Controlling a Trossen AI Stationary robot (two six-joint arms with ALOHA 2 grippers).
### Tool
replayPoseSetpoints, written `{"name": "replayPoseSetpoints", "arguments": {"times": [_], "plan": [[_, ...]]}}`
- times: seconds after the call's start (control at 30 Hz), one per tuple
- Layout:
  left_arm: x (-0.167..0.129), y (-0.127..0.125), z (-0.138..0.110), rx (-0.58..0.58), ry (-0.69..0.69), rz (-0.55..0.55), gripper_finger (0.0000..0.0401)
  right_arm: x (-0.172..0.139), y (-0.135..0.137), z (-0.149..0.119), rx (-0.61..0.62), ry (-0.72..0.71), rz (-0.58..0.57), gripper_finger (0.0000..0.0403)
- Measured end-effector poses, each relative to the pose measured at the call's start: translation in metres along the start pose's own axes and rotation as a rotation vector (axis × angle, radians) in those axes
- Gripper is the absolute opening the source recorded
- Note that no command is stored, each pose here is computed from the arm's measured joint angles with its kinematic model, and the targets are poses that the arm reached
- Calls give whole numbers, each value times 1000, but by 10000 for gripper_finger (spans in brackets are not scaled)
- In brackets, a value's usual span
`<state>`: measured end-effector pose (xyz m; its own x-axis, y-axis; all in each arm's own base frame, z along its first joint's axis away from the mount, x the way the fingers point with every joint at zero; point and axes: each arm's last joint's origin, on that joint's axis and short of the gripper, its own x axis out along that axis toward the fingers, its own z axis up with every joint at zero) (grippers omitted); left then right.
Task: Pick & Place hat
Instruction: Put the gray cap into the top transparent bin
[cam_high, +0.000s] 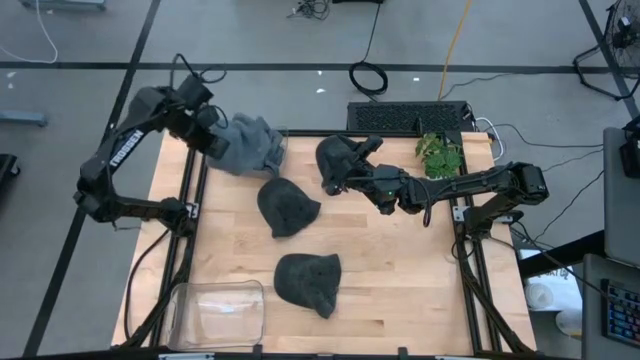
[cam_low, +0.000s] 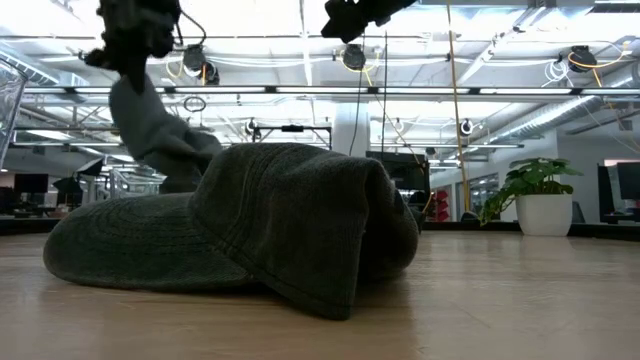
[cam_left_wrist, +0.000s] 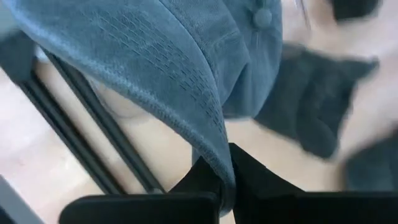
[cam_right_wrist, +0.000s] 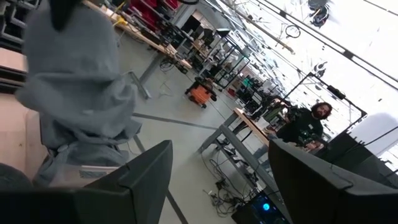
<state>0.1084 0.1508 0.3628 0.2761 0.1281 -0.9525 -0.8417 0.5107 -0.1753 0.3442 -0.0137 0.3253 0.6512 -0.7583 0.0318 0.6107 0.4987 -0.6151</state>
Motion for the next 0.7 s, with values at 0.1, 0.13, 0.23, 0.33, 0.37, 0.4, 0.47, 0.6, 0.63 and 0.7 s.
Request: {"name": "replayPoseSetpoints", "arguments": {"times": [0.1, 0.13, 0.23, 0.33, 0.37, 0.4, 0.47, 0.6, 0.63, 0.7], "plan": [[11, 3, 8, 14, -62, -15, 8, 0, 0, 0, 9, 0, 0, 254], [15, 3, 9, 27, -72, -31, 8, 0, 0, 0, 10, 0, 0, 254], [21, 3, 14, 73, -112, -98, 8, 0, 0, 0, 10, 0, 0, 254], [24, 1, 14, 116, -111, -189, 8, 0, 0, 0, 8, 0, 0, 254], [24, 0, 14, 127, -113, -216, 8, 0, 0, 0, 6, 0, 0, 254], [23, -1, 15, 134, -116, -233, 8, 0, 0, 0, 6, -1, 0, 254], [20, -2, 15, 141, -125, -255, 8, 0, 0, 0, 5, 0, 0, 254], [22, 4, 16, 113, -111, -223, 8, 0, 0, 0, 5, -1, 0, 254], [24, 6, 16, 100, -93, -189, 8, 0, 0, 0, 5, -1, 0, 254], [31, 10, 18, 82, -68, -137, 8, 0, 0, 0, 6, -1, 0, 254]]}}
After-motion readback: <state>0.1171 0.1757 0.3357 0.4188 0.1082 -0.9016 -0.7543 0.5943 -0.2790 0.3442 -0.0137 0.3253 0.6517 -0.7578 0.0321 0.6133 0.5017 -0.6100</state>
